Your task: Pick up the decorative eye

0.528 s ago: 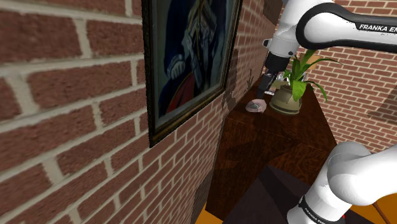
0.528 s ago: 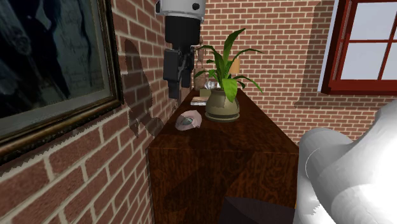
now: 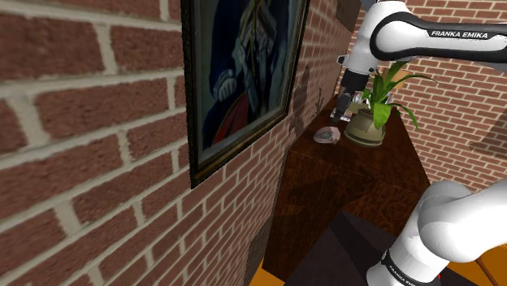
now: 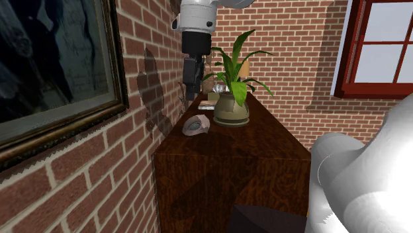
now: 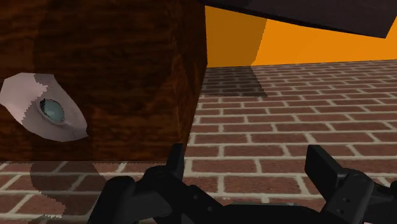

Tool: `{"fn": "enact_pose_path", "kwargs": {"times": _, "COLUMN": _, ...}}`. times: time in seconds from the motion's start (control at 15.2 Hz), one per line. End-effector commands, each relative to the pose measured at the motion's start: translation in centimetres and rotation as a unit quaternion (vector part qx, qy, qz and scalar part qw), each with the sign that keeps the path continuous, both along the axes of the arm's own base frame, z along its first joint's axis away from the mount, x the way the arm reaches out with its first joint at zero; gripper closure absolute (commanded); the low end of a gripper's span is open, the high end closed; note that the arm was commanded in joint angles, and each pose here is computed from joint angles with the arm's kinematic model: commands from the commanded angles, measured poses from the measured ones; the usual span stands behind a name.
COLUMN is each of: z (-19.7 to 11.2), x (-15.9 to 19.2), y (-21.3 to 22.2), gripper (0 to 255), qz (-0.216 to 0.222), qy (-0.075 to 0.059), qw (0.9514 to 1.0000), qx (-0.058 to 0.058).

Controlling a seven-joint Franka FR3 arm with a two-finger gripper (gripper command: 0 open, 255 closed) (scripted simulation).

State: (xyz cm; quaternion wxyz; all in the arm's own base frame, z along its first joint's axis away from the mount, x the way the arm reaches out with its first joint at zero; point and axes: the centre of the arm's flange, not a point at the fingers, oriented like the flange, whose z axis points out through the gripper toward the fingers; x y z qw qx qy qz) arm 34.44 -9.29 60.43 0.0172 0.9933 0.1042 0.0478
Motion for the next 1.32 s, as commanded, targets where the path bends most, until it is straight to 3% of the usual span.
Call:
{"fn": "enact_pose_path", "kwargs": {"times": 0.0, "z": -0.8, "x": 0.9, "y": -2.8, "gripper": 0, "qz": 0.015, "qy": 0.005, "qw": 0.9998, "qx": 0.011}}
{"fn": "enact_pose_path", "kwargs": {"times": 0.59, "z": -4.5, "x": 5.7, "y": -15.1, "gripper": 0, "qz": 0.075, "qy": 0.03, "qw": 0.9948, "qx": 0.061}}
{"fn": "enact_pose_path", "kwargs": {"times": 1.25, "z": -10.4, "x": 12.3, "y": -27.4, "gripper": 0, "qz": 0.142, "qy": 0.057, "qw": 0.9814, "qx": 0.116}}
